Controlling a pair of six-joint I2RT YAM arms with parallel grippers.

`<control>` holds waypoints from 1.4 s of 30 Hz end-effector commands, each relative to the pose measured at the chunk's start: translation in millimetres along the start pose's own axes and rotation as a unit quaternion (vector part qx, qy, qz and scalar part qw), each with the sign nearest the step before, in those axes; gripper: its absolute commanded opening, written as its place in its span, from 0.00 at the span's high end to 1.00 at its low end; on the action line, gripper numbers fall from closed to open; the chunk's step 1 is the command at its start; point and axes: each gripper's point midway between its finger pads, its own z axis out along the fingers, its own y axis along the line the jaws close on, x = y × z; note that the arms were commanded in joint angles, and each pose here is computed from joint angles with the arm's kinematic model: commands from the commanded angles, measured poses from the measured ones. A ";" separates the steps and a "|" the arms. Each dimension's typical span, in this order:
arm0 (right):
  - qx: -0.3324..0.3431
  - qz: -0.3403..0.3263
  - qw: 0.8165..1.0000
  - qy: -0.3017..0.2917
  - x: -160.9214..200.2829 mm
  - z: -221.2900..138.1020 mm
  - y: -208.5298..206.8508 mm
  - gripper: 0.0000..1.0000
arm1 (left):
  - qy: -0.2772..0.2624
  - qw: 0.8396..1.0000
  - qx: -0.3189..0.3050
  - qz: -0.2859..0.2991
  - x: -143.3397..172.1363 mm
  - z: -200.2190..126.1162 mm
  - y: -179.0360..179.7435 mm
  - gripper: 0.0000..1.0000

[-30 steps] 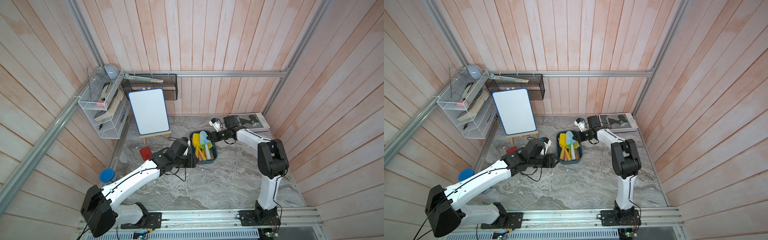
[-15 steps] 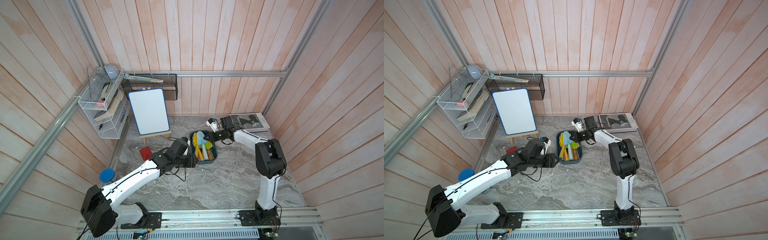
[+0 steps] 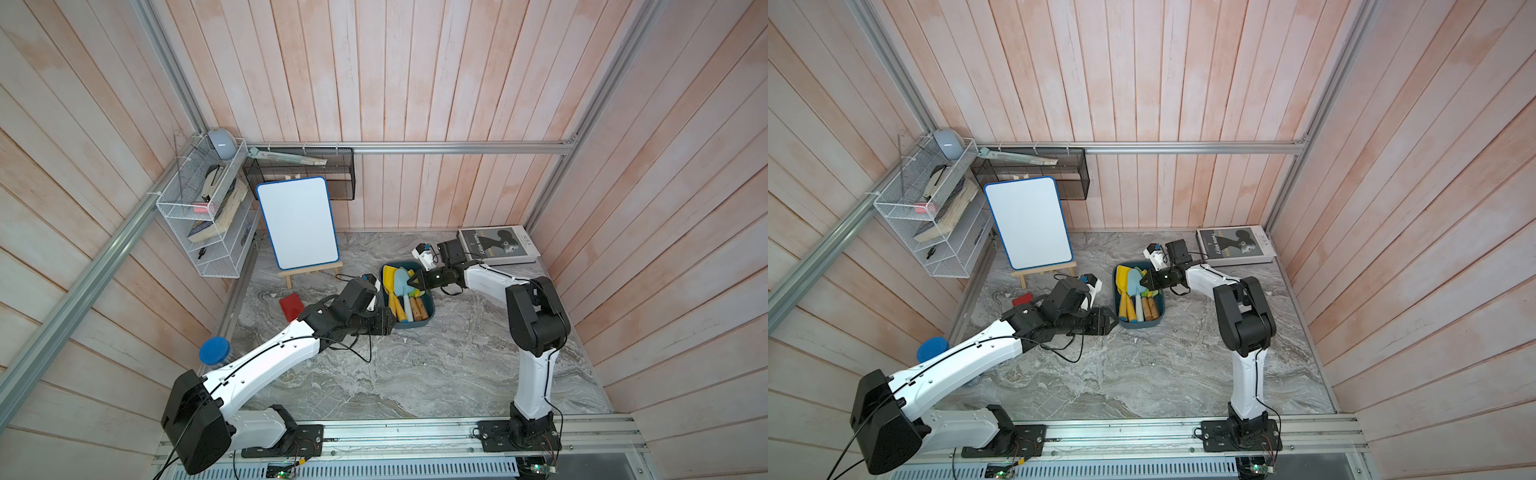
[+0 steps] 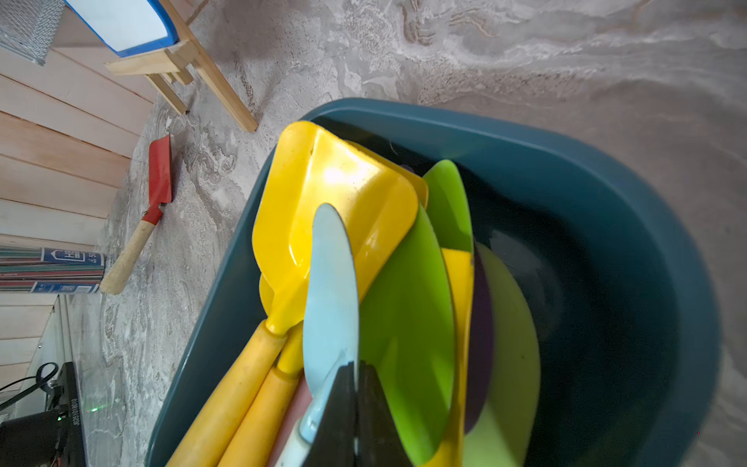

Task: Put the shovel into the storage box
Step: Place the shovel in the storage box, then pick up the shovel from the center of the board.

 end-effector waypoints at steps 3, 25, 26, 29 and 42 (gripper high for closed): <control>0.023 0.010 1.000 0.014 12.5 5.5 -9.2 1.00 | 0.005 1.000 -0.028 -0.006 3.7 4.4 11.3 0.36; 0.101 0.000 0.995 0.020 0.1 -5.2 -14.6 0.68 | 0.017 0.985 -0.161 -0.058 3.5 -9.5 55.4 0.32; 0.107 -0.001 0.994 0.021 -0.3 -5.8 -14.6 0.68 | 0.017 0.984 -0.168 -0.062 3.6 -11.2 58.4 0.31; 0.131 -0.004 0.991 0.025 -3.4 -7.9 -15.3 0.67 | 0.021 0.979 -0.188 -0.076 4.0 -14.5 68.9 0.30; 0.187 -0.023 0.982 0.015 -19.7 -30.5 6.9 0.65 | 0.025 0.952 -0.271 -0.139 2.6 -29.1 145.8 0.24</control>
